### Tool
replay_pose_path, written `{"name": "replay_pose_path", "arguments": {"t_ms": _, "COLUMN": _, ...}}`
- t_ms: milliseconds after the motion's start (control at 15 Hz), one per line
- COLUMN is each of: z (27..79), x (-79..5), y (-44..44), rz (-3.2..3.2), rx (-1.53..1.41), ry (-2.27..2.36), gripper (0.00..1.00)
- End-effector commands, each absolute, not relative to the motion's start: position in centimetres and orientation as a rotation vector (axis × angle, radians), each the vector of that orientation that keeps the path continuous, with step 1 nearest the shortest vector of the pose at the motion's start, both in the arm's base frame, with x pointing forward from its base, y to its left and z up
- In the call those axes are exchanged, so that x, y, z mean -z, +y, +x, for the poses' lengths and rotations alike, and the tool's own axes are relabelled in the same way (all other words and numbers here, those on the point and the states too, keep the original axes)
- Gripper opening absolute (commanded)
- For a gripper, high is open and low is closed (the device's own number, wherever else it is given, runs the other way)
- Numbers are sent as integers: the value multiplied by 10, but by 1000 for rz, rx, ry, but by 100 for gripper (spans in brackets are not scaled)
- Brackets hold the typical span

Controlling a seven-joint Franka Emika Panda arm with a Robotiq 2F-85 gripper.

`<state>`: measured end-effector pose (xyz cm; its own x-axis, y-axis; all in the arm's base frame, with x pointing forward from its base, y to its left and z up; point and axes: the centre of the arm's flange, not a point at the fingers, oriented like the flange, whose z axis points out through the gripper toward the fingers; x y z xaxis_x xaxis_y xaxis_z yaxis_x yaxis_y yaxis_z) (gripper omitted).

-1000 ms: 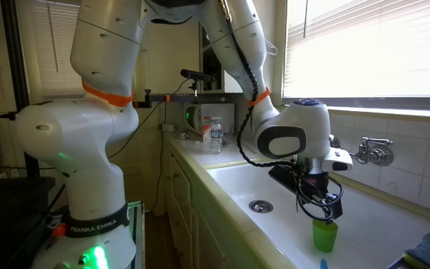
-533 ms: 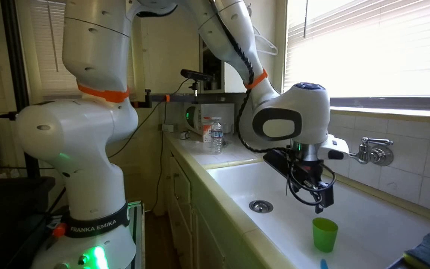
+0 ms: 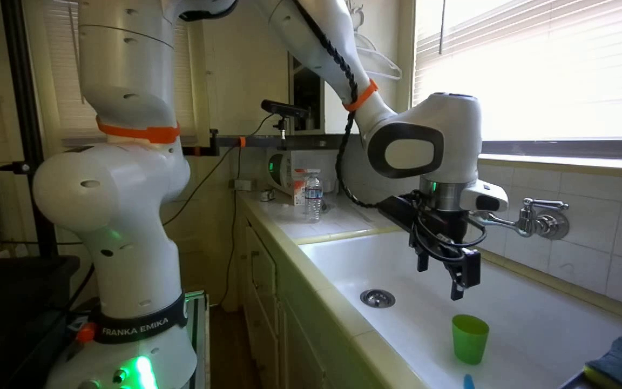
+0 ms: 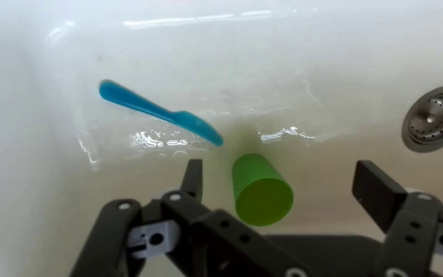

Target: Move the green cup from the right side of the table to the left side

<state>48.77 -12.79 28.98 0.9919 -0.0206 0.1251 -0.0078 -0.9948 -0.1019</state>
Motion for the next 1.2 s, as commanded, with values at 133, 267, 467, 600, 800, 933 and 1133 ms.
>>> {"name": "replay_pose_path", "arguments": {"t_ms": 133, "z": 467, "x": -310, "y": -120, "rz": -3071, "rx": 76, "ry": 40, "gripper": 100}}
{"name": "replay_pose_path", "arguments": {"t_ms": 267, "z": 464, "x": -318, "y": -120, "rz": -3065, "rx": 101, "ry": 33, "gripper": 100}}
{"name": "replay_pose_path", "arguments": {"t_ms": 467, "z": 460, "x": -329, "y": -122, "rz": -3066, "rx": 106, "ry": 40, "gripper": 100}}
{"name": "replay_pose_path", "arguments": {"t_ms": 600, "z": 456, "x": -332, "y": -124, "rz": -3099, "rx": 38, "ry": 10, "gripper": 100}}
{"name": "replay_pose_path", "arguments": {"t_ms": 800, "z": 466, "x": -326, "y": -129, "rz": -3091, "rx": 44, "ry": -28, "gripper": 100}}
{"name": "replay_pose_path", "arguments": {"t_ms": 933, "z": 464, "x": -327, "y": -130, "rz": -3099, "rx": 30, "ry": -42, "gripper": 100}}
{"name": "replay_pose_path", "arguments": {"t_ms": 1133, "z": 464, "x": -326, "y": -130, "rz": -3100, "rx": 27, "ry": -47, "gripper": 100}}
